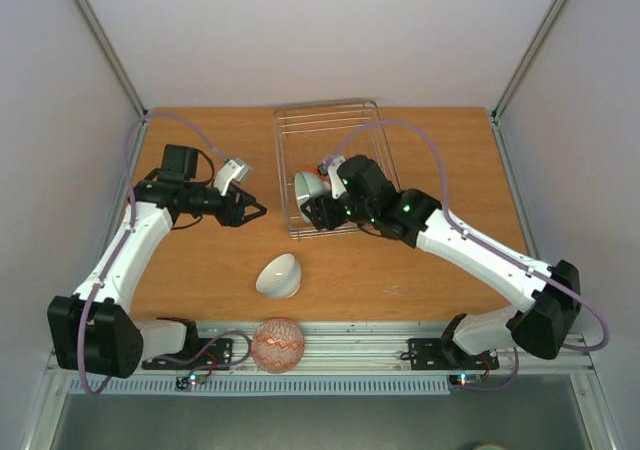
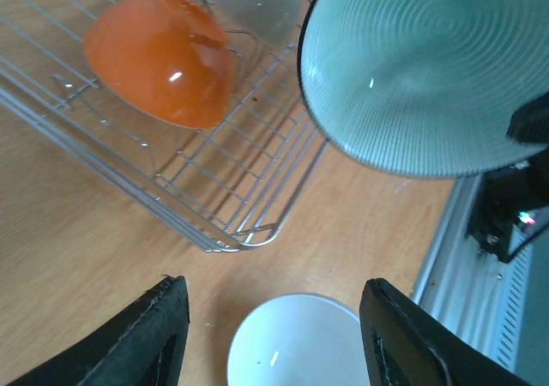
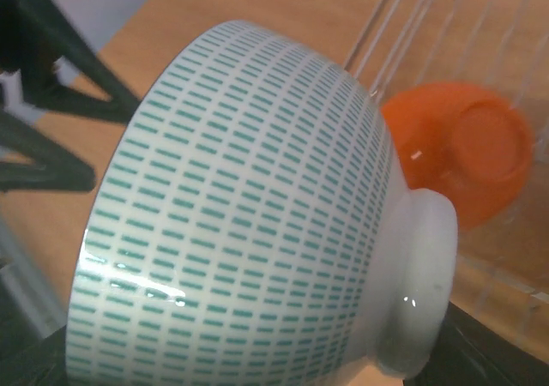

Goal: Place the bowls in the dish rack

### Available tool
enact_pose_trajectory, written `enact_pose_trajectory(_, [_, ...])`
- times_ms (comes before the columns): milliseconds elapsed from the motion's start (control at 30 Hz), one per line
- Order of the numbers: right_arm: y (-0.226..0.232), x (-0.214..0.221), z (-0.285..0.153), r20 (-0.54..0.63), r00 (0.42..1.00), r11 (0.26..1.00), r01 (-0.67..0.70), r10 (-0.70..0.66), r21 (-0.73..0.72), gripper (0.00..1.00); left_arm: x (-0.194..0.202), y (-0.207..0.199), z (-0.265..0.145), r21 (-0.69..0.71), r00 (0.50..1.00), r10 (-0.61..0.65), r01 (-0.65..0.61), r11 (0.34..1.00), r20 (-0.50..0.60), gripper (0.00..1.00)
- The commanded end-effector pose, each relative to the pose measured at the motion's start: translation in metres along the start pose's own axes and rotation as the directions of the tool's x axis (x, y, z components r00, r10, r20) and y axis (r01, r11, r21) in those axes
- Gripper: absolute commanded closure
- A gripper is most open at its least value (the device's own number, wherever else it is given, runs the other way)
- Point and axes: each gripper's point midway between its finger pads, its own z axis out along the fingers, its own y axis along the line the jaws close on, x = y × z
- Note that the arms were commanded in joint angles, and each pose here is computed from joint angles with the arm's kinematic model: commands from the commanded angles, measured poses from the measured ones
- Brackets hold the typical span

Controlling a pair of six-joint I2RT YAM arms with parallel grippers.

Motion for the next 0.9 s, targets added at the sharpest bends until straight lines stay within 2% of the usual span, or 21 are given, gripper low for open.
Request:
enact_pose_trajectory(0, [-0.043, -0.039, -0.004, 0.040, 0.991, 0.959, 0.111, -0.126, 0.262, 0.99, -0.008, 0.021, -0.001, -0.117, 0.999, 0.001, 0.003, 0.993, 0.037, 0.45])
enact_pose_trajectory(133, [-0.087, -0.055, 0.012, -0.010, 0.989, 0.877, 0.135, -0.147, 0.460, 0.99, -0.001, 0.022, 0.004, -0.092, 1.000, -0.005, 0.007, 0.996, 0.017, 0.45])
enact_pose_trajectory(367, [-0.139, -0.103, 0.042, -0.034, 0.984, 0.781, 0.161, -0.177, 0.604, 0.99, 0.009, 0.026, 0.010, -0.085, 1.000, -0.012, 0.011, 0.996, -0.008, 0.45])
enact_pose_trajectory(600, [-0.185, -0.123, 0.075, -0.069, 0.983, 0.725, 0.173, -0.171, 0.667, 0.99, 0.011, 0.024, 0.010, -0.084, 1.000, 0.006, -0.006, 0.996, -0.002, 0.45])
enact_pose_trajectory(867, [-0.250, -0.118, 0.121, -0.181, 0.968, 0.593, 0.249, -0.172, 0.766, 0.99, 0.016, 0.029, 0.015, -0.079, 1.000, -0.004, 0.002, 0.997, -0.024, 0.45])
